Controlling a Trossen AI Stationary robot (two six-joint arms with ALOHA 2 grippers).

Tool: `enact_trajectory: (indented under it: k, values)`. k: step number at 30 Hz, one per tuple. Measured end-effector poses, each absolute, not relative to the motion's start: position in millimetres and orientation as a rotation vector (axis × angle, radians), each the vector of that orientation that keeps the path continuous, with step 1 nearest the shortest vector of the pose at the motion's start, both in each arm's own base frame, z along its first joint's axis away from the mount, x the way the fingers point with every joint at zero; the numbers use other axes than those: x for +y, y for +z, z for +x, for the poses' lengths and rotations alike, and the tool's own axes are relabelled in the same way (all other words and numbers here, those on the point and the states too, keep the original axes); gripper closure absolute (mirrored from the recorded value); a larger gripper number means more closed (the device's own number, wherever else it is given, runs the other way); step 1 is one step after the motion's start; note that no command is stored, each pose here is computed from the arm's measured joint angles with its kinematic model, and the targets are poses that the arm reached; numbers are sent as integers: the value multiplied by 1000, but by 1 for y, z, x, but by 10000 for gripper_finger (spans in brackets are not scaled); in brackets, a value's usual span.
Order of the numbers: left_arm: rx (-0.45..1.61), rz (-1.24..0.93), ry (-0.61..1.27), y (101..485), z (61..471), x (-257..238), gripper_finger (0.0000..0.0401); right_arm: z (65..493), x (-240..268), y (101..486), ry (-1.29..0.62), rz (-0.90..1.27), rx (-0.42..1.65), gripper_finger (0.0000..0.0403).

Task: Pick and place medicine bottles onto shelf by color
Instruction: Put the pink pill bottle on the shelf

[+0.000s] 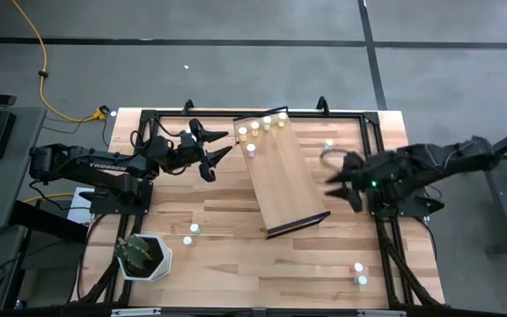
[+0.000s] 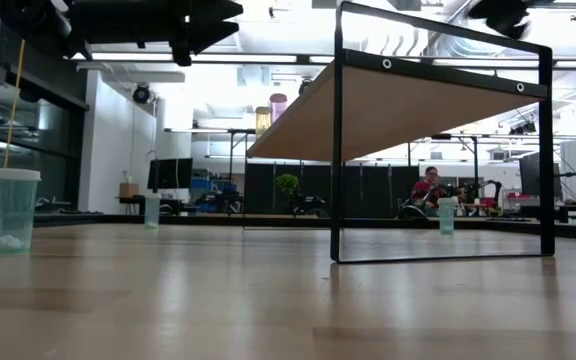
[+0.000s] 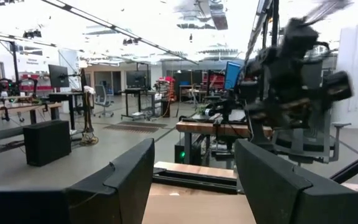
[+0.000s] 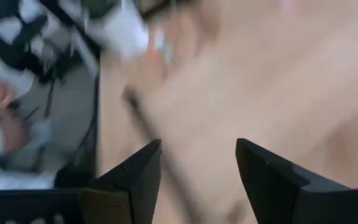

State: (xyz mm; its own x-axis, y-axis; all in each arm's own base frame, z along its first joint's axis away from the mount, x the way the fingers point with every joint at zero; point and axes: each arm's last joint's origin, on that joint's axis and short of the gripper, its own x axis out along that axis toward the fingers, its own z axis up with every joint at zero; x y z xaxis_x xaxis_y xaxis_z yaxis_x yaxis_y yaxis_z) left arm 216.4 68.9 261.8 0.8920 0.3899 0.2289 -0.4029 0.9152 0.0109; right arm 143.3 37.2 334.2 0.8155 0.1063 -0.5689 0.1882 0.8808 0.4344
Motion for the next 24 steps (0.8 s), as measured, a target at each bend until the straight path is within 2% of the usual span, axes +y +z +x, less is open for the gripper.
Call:
enact_trajectory:
  k: [4, 7, 11, 16, 24]
  values:
    - [-225, 58, 411, 262, 216, 69, 188, 139, 63, 333, -178, 677, 963, 206]
    - [-223, 47, 408, 261, 217, 69, 188, 135, 83, 319, -386, 774, 1226, 206]
    - [-223, 30, 406, 261, 217, 69, 188, 135, 113, 295, -538, 849, 1469, 206]
    - [-223, 31, 407, 261, 217, 69, 188, 143, 144, 264, -559, 908, 1595, 206]
    - [-224, 24, 406, 261, 217, 69, 188, 152, 170, 229, -597, 945, 1614, 206]
